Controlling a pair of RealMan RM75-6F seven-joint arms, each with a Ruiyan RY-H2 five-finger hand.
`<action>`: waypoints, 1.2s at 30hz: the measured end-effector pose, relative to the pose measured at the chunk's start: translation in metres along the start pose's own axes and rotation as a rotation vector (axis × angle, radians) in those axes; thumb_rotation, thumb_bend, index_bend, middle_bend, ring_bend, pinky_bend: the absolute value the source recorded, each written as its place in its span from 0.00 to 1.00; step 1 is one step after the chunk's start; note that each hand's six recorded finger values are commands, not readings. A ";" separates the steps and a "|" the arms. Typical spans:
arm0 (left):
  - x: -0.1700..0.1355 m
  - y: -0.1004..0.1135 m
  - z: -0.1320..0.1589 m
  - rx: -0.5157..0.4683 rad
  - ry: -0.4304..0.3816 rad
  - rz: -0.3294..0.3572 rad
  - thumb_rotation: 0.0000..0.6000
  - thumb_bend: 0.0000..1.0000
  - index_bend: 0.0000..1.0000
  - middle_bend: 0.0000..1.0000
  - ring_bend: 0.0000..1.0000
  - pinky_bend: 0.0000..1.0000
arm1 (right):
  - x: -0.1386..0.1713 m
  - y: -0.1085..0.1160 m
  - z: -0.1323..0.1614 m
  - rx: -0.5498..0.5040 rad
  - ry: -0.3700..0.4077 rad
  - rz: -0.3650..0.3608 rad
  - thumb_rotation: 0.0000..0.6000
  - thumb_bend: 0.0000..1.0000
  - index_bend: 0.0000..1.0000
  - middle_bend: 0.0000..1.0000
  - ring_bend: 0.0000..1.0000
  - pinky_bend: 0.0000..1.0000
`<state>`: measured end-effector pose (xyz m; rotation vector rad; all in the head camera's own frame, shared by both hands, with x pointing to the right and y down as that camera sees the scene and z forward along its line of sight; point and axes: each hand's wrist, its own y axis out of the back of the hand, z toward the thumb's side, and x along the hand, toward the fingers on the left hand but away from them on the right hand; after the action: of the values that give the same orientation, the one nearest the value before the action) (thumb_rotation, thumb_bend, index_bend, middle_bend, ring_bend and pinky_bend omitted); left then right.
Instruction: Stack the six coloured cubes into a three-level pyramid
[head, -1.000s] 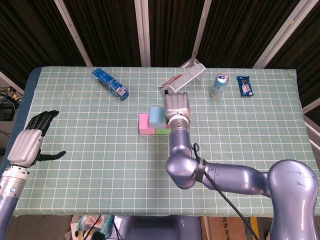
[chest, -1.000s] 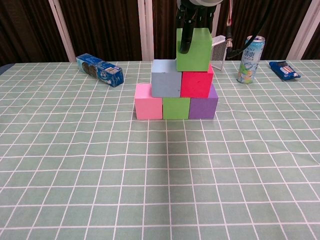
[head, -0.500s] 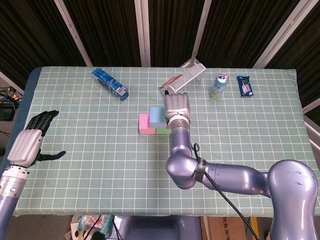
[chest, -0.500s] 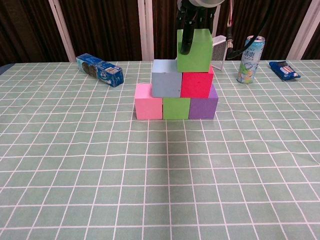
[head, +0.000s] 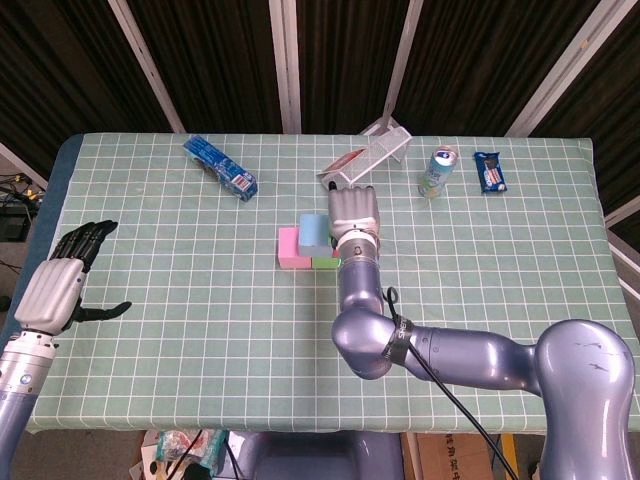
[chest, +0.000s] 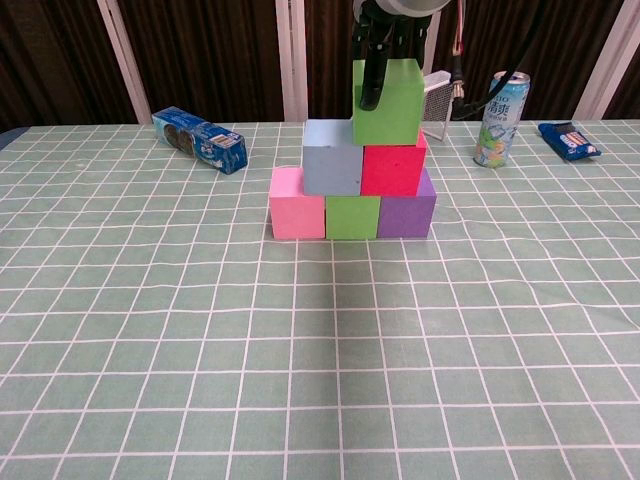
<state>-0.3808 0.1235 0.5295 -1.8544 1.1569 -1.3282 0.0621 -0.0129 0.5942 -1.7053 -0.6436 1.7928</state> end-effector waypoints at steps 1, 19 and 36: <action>0.000 0.000 0.000 0.000 0.000 0.000 1.00 0.10 0.00 0.04 0.01 0.05 | 0.000 0.000 0.000 0.000 0.000 0.000 1.00 0.36 0.14 0.40 0.27 0.24; 0.000 0.001 -0.001 -0.002 0.003 0.002 1.00 0.10 0.00 0.04 0.01 0.04 | 0.000 -0.003 0.001 0.006 0.006 0.006 1.00 0.36 0.03 0.30 0.22 0.24; 0.000 0.003 0.000 -0.001 0.001 0.009 1.00 0.10 0.00 0.04 0.01 0.04 | 0.002 -0.003 -0.001 0.017 0.007 0.016 1.00 0.36 0.00 0.08 0.06 0.24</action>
<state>-0.3819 0.1223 0.5274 -1.8471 1.1657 -1.3237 0.0630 -0.0093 0.5944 -1.7093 -0.6112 1.7977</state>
